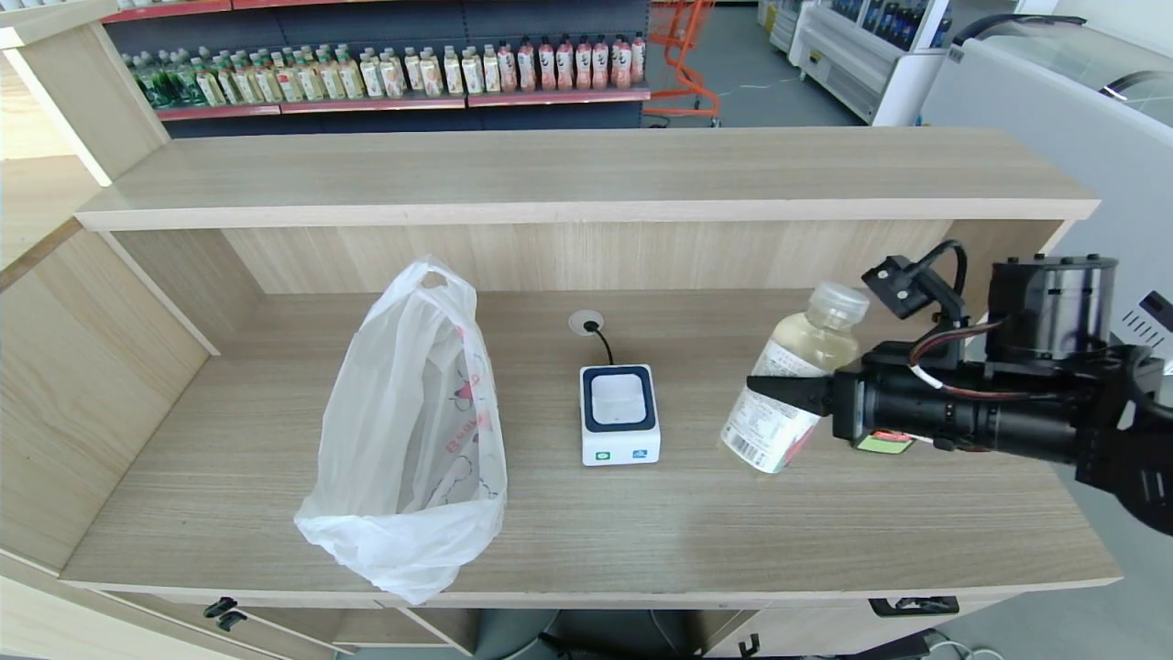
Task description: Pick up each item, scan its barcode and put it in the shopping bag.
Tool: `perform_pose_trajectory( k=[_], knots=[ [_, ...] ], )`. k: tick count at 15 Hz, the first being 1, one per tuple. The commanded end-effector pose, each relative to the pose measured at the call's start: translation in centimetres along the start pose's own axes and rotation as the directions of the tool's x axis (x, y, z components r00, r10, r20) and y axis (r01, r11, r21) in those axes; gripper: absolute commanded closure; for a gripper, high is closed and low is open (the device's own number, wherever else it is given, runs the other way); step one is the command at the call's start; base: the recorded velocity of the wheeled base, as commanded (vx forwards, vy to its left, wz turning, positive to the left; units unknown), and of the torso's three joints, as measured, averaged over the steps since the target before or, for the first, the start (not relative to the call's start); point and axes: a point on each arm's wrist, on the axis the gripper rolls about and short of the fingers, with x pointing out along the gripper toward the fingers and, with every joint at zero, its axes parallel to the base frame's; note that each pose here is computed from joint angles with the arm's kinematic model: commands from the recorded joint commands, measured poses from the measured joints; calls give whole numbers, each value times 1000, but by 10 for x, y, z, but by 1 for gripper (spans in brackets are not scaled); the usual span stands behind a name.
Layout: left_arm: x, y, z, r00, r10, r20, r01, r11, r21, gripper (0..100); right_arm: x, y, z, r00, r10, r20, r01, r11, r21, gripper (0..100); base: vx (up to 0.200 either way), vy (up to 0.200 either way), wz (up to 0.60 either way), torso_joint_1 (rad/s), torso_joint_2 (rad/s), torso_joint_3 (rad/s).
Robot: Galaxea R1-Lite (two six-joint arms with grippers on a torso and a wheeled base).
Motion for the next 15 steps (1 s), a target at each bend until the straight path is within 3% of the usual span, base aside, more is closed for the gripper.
perform_pose_trajectory(
  k=[1, 6, 10, 15],
  knots=[
    [0, 0, 0, 1000, 0, 1, 0, 1000, 0, 0, -59, 19, 40, 982, 147, 117, -152, 988, 31, 100, 0, 0, 0, 0, 0, 0],
    [0, 0, 0, 1000, 0, -1, 0, 1000, 0, 0, -58, 28, 35, 914, 399, 73, -403, 914, 51, 100, 0, 0, 0, 0, 0, 0],
    [0, 0, 0, 1000, 0, 1, 0, 1000, 0, 0, -53, 40, 22, 866, 500, 28, -500, 861, 93, 100, 0, 0, 0, 0, 0, 0],
    [0, 0, 0, 1000, 0, 1, 0, 1000, 0, 0, -54, 51, 29, 817, 576, 29, -575, 810, 116, 100, 0, 0, 0, 0, 0, 0]
  ],
)
